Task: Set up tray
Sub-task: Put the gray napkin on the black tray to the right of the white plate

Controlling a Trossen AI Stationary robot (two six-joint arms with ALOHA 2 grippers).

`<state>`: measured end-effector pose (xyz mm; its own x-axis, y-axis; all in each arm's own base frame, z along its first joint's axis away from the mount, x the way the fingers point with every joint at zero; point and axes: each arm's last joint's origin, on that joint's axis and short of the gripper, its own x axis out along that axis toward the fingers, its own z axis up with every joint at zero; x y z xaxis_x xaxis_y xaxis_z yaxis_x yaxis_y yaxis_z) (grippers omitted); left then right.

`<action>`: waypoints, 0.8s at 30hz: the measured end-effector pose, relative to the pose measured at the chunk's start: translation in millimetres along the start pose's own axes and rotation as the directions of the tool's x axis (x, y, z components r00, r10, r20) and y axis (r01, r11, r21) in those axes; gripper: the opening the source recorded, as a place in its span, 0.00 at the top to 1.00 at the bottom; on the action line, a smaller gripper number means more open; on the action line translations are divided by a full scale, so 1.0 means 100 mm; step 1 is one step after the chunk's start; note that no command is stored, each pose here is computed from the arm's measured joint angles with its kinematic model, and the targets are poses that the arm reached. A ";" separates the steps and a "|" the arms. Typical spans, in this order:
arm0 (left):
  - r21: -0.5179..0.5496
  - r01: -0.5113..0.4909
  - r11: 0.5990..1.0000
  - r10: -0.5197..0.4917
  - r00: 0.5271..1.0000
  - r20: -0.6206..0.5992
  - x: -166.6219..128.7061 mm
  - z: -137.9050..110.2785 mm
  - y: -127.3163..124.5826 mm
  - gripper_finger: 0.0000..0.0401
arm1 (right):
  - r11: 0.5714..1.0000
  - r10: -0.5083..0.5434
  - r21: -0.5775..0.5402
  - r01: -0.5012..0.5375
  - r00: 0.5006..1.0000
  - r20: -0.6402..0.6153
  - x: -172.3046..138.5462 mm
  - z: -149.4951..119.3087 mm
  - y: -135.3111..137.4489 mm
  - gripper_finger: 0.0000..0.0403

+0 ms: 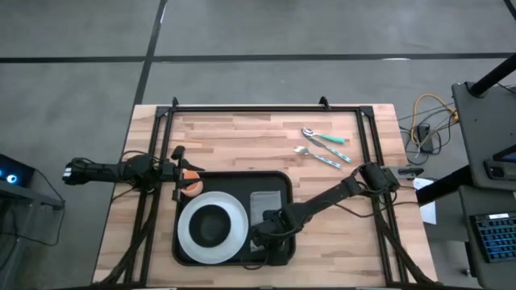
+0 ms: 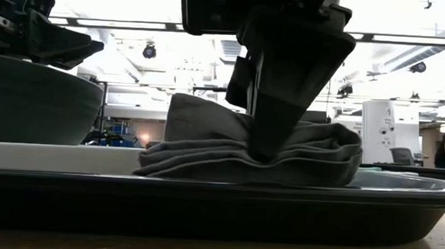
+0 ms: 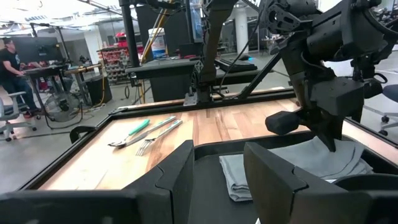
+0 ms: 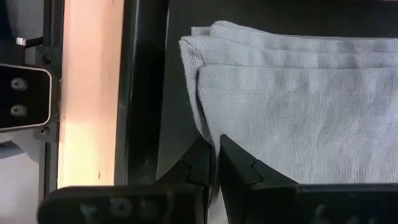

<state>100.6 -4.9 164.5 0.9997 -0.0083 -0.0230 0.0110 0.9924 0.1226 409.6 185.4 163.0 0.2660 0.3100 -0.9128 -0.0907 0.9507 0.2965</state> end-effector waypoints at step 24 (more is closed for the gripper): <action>0.018 0.000 1.000 0.000 1.000 0.000 0.00 0.00 0.00 0.70 | 1.000 0.006 -0.004 -0.006 1.000 -0.003 0.00 0.00 0.00 0.61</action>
<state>100.6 -4.9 164.7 0.9997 -0.0082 -0.0230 0.0113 0.9901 0.1402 409.4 185.7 162.8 0.2623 0.3156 -0.9119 -0.0959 0.9489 0.3008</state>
